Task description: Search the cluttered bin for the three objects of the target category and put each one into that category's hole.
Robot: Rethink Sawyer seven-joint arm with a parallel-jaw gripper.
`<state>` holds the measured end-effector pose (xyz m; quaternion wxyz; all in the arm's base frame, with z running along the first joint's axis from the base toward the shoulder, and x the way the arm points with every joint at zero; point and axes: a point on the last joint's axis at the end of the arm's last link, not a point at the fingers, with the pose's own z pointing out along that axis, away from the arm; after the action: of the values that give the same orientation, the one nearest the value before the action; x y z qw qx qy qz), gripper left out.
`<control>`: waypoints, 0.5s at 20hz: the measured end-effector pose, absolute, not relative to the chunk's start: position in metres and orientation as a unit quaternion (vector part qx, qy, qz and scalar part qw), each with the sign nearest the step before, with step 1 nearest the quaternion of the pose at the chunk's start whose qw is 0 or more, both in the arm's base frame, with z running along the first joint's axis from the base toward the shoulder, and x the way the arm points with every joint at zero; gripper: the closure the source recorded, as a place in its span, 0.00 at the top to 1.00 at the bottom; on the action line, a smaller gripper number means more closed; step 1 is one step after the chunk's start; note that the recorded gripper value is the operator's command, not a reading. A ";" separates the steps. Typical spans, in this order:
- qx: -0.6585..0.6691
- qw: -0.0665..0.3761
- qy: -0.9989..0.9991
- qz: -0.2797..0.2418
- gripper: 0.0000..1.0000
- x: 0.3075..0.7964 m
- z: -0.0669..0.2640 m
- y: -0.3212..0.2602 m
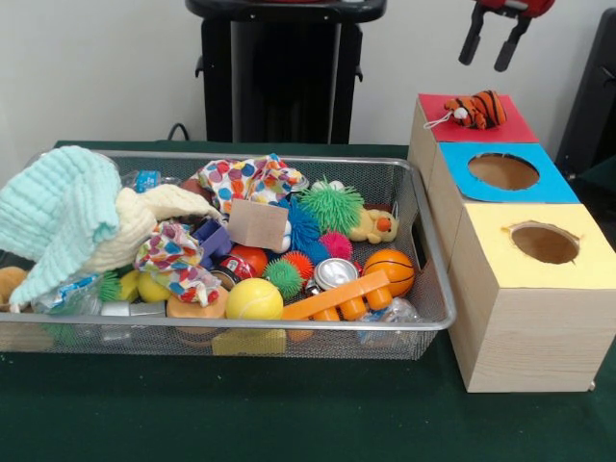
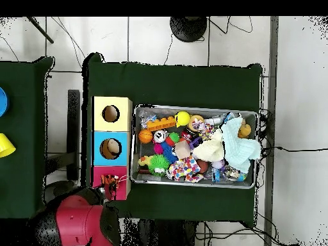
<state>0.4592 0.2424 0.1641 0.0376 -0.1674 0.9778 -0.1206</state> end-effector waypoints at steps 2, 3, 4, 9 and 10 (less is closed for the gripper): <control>-0.165 0.042 0.979 -0.115 1.00 0.462 0.165 0.244; -0.165 0.043 0.979 -0.113 1.00 0.463 0.165 0.245; -0.165 0.047 0.979 -0.109 1.00 0.465 0.166 0.247; -0.167 0.058 0.980 -0.093 0.00 0.470 0.167 0.255; -0.167 0.058 0.980 -0.092 0.00 0.470 0.167 0.256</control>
<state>0.4699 0.2561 0.1665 0.0579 -0.1668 0.9800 -0.0922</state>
